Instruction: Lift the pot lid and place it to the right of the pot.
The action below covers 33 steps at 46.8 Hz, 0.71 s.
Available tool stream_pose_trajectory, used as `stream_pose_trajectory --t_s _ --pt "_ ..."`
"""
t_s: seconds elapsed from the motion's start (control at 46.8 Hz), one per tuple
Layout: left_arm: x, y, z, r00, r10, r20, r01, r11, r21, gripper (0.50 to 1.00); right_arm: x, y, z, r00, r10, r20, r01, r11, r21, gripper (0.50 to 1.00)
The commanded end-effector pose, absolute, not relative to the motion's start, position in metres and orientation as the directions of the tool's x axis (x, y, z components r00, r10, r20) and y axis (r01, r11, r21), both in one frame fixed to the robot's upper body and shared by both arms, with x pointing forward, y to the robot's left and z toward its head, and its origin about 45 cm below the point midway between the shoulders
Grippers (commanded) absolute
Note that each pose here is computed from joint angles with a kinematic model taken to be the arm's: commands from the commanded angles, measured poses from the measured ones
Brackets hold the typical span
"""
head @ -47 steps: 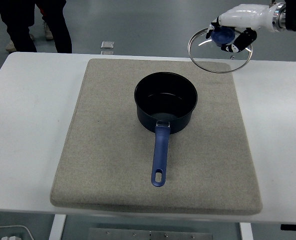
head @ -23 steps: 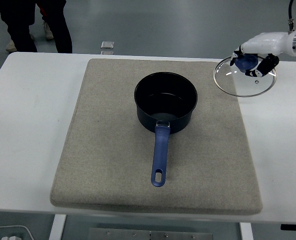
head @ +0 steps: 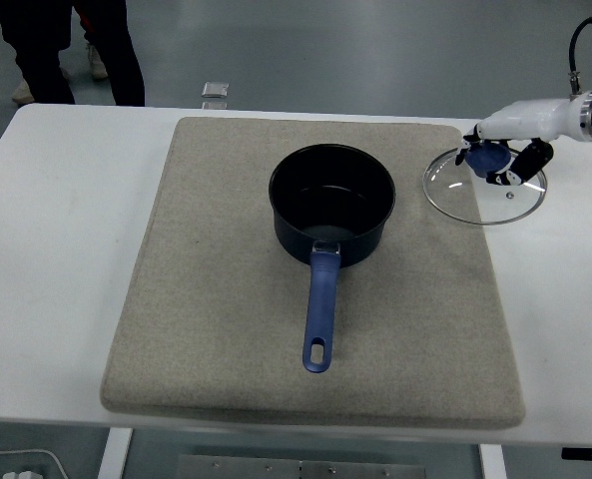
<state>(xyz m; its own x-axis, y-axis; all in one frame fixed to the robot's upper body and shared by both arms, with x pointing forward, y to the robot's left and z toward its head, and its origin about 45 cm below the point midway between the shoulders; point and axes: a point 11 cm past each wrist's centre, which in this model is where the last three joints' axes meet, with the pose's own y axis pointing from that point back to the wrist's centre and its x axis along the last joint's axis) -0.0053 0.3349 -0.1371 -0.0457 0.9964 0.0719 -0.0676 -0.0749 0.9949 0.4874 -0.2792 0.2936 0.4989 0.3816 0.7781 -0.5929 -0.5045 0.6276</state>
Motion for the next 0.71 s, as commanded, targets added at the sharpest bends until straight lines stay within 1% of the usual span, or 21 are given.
stream_pose_trajectory --t_s 0.0,0.449,0.684 --pt "-0.005 0.335 -0.137 -0.046 0.996 0.072 -0.067 -0.075 0.995 1.000 0.485 -0.278 0.288 0.510 0.366 0.778 -0.585 -0.516 0.626 0.500" --pt "-0.005 0.335 -0.137 -0.046 0.996 0.072 -0.067 -0.075 0.995 1.000 0.479 -0.275 0.274 0.548 0.281 0.788 -0.580 -0.550 0.600 0.500" --pt "-0.005 0.335 -0.137 -0.046 0.996 0.072 -0.068 -0.075 0.995 1.000 0.479 -0.276 0.272 0.545 0.257 0.798 -0.591 -0.558 0.583 0.500"
